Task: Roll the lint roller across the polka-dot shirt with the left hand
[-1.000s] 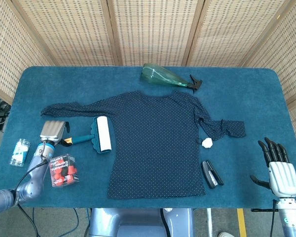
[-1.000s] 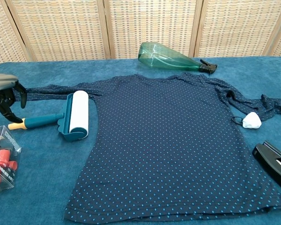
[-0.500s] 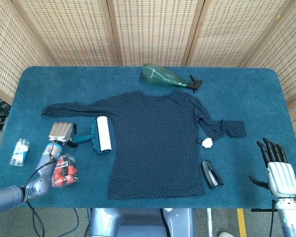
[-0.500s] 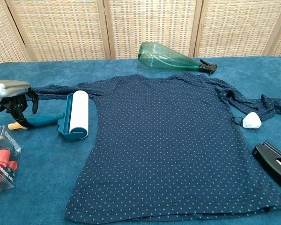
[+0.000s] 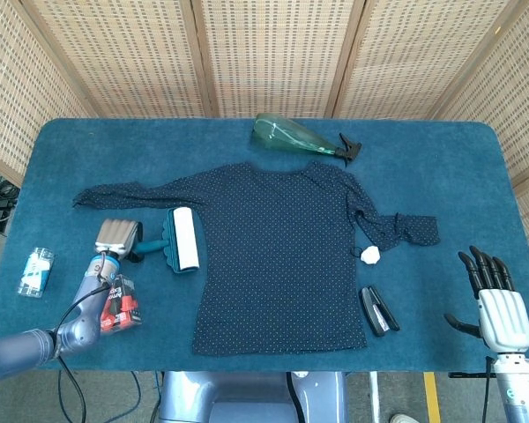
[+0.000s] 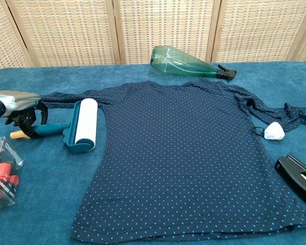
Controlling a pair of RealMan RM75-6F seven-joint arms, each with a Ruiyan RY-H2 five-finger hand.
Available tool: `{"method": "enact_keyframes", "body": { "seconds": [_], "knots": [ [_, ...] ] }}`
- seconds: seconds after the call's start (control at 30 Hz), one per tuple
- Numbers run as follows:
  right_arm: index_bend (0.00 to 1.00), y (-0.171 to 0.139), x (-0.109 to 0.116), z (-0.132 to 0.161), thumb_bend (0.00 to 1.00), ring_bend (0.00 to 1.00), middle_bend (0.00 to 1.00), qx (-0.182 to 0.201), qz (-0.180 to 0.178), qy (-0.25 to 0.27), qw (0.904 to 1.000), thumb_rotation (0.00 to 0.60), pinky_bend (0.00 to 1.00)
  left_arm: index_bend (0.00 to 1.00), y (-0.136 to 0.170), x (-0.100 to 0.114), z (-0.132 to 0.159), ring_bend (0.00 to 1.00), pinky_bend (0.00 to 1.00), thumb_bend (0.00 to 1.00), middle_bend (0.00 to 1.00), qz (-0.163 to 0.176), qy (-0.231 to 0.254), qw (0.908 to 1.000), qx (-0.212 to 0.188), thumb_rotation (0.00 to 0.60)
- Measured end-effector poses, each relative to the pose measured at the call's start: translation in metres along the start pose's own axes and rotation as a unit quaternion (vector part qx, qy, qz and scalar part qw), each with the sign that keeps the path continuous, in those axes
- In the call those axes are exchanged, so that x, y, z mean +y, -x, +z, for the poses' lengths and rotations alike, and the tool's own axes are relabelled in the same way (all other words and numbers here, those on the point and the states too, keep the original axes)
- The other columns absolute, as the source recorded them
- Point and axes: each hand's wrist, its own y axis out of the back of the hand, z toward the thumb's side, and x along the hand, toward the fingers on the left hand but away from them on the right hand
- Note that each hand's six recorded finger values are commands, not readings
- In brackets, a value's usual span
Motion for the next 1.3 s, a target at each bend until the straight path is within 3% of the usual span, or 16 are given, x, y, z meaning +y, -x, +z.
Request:
{"method": "enact_keyframes", "body": {
  "seconds": [0.07, 0.17, 0.23, 0.3, 0.47, 0.77, 1.3],
  "knots": [
    [0.00, 0.000, 0.001, 0.000, 0.11, 0.00, 0.00, 0.001, -0.002, 0.001, 1.0000, 0.600, 0.00, 0.53, 0.000, -0.002, 0.001, 0.71, 0.70, 0.47, 0.82, 0.000, -0.004, 1.0000, 0.000, 0.600],
    [0.00, -0.001, 0.003, 0.001, 0.11, 0.00, 0.00, 0.004, -0.007, 0.004, 1.0000, 0.600, 0.00, 0.66, -0.001, -0.004, 0.001, 0.72, 0.70, 0.55, 0.83, 0.002, -0.008, 1.0000, 0.004, 0.600],
    [0.00, -0.001, 0.004, 0.001, 0.11, 0.00, 0.00, 0.005, -0.008, 0.005, 0.9999, 0.600, 0.00, 0.77, -0.001, -0.003, 0.001, 0.72, 0.70, 0.56, 0.84, 0.007, -0.009, 0.9999, 0.003, 0.600],
    [0.00, -0.001, 0.005, 0.002, 0.11, 0.00, 0.00, 0.006, -0.009, 0.006, 0.9999, 0.600, 0.00, 0.81, -0.001, 0.001, 0.002, 0.73, 0.70, 0.56, 0.84, 0.017, -0.010, 0.9998, 0.001, 0.600],
    [0.00, -0.001, 0.004, 0.002, 0.11, 0.00, 0.00, 0.007, -0.008, 0.006, 0.9999, 0.600, 0.00, 0.83, 0.002, 0.016, 0.004, 0.73, 0.70, 0.53, 0.84, 0.048, -0.016, 0.9986, -0.013, 0.600],
    [0.00, 0.000, 0.004, -0.001, 0.11, 0.00, 0.00, 0.001, -0.007, 0.008, 0.9999, 0.600, 0.00, 0.86, 0.011, 0.061, 0.009, 0.73, 0.70, 0.44, 0.84, 0.102, -0.051, 0.9921, -0.053, 0.600],
    [0.00, 0.008, -0.003, -0.021, 0.11, 0.00, 0.00, -0.035, 0.009, 0.001, 0.9993, 0.600, 0.00, 0.87, -0.010, 0.083, 0.056, 0.73, 0.70, 0.43, 0.85, 0.079, -0.095, 0.9876, -0.097, 0.600]
  ]
}}
